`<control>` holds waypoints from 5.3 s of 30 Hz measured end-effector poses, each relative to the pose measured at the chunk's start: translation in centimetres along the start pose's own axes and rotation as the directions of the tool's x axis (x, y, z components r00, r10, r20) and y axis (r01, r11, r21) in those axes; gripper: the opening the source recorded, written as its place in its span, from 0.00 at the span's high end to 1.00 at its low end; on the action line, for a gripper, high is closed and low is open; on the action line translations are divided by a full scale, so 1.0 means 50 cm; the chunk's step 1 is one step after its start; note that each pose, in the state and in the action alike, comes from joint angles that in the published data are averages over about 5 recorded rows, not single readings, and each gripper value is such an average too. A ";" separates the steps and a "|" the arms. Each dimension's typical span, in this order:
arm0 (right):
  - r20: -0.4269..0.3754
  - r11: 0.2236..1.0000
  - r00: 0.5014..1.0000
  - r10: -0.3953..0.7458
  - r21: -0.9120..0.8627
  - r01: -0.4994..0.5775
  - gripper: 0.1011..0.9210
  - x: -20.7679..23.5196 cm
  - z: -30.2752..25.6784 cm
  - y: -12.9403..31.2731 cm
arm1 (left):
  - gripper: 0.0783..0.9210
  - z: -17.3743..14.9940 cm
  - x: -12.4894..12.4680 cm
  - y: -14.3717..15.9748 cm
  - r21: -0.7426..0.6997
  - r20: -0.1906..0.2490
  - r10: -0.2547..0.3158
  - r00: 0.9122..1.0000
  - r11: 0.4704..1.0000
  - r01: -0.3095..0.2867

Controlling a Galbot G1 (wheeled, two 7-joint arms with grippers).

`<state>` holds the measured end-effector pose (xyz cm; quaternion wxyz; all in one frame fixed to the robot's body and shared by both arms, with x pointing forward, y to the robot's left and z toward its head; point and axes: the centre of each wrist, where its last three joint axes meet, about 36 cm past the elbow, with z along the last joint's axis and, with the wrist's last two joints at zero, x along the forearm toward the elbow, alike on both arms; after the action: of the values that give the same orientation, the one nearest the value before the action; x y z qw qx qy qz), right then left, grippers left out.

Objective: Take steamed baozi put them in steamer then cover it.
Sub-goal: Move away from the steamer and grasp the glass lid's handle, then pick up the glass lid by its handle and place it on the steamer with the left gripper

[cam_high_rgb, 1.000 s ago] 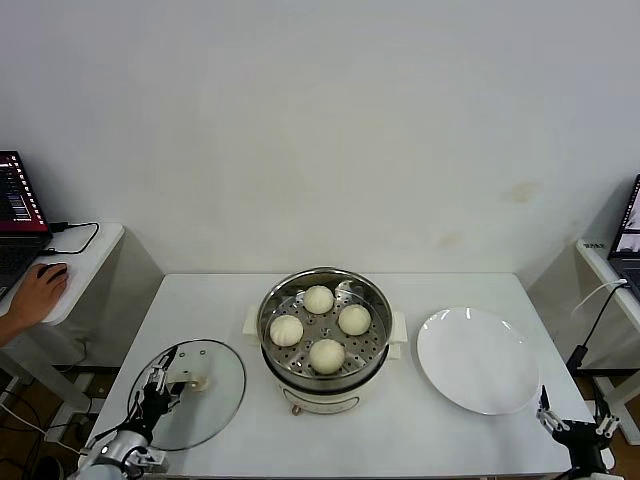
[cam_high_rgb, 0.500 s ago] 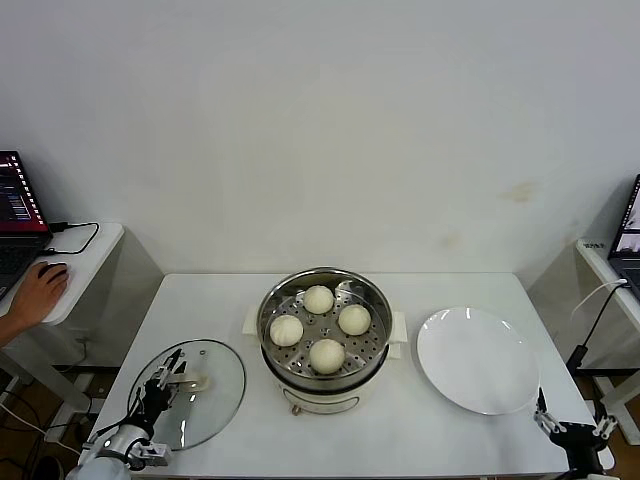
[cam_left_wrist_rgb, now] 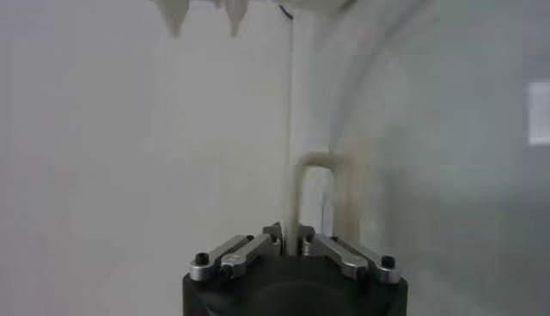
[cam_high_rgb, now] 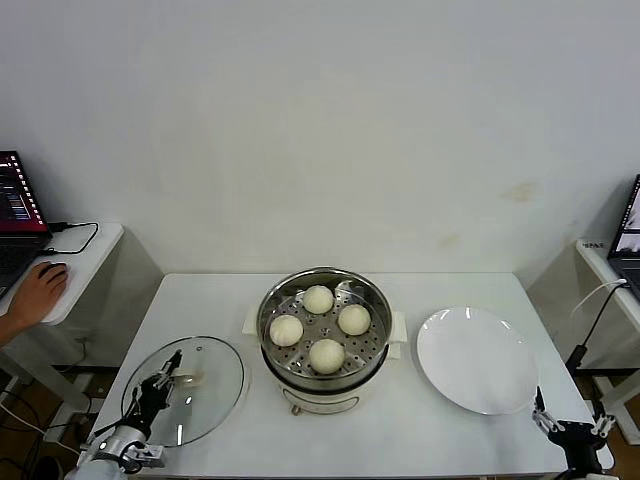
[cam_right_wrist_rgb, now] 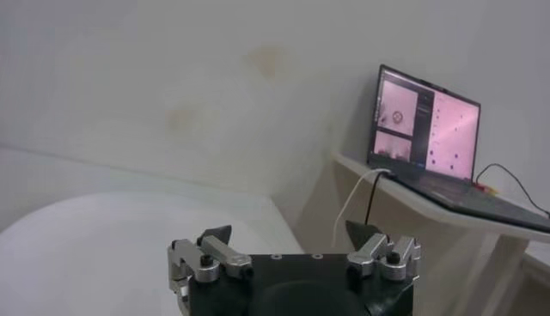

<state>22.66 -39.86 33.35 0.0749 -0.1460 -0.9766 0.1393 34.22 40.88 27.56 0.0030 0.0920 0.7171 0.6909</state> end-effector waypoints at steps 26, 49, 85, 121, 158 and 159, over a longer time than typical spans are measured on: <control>0.030 0.998 0.998 -0.054 0.037 0.053 0.12 0.016 -0.041 0.004 | 0.91 0.016 -0.037 0.356 -0.071 0.068 -0.122 0.990 0.989 0.127; 0.004 0.993 0.993 -0.115 0.038 0.115 0.12 0.027 -0.019 0.065 | 0.91 -0.238 -0.110 0.417 0.014 0.250 -0.069 0.966 0.998 0.068; -0.040 0.988 0.989 -0.142 0.055 0.144 0.12 0.033 0.014 0.093 | 0.91 -0.522 -0.238 0.355 -0.015 0.360 -0.021 0.933 0.999 0.029; -0.050 0.983 0.985 -0.166 0.070 0.170 0.12 0.035 0.019 0.101 | 0.91 -0.512 -0.242 0.343 -0.031 0.348 -0.020 0.937 0.999 0.033; -0.055 0.979 0.981 -0.184 0.078 0.188 0.12 0.036 0.021 0.110 | 0.76 -0.502 -0.228 0.334 0.000 0.346 -0.032 0.938 0.999 0.034; -0.055 0.979 0.981 -0.185 0.077 0.189 0.12 0.036 0.021 0.110 | 0.72 -0.501 -0.226 0.334 0.002 0.346 -0.034 0.938 0.999 0.035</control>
<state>22.20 -34.49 30.91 0.1170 -0.0538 -0.9773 0.1681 44.17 15.03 43.88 0.1411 0.1994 0.7055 0.6653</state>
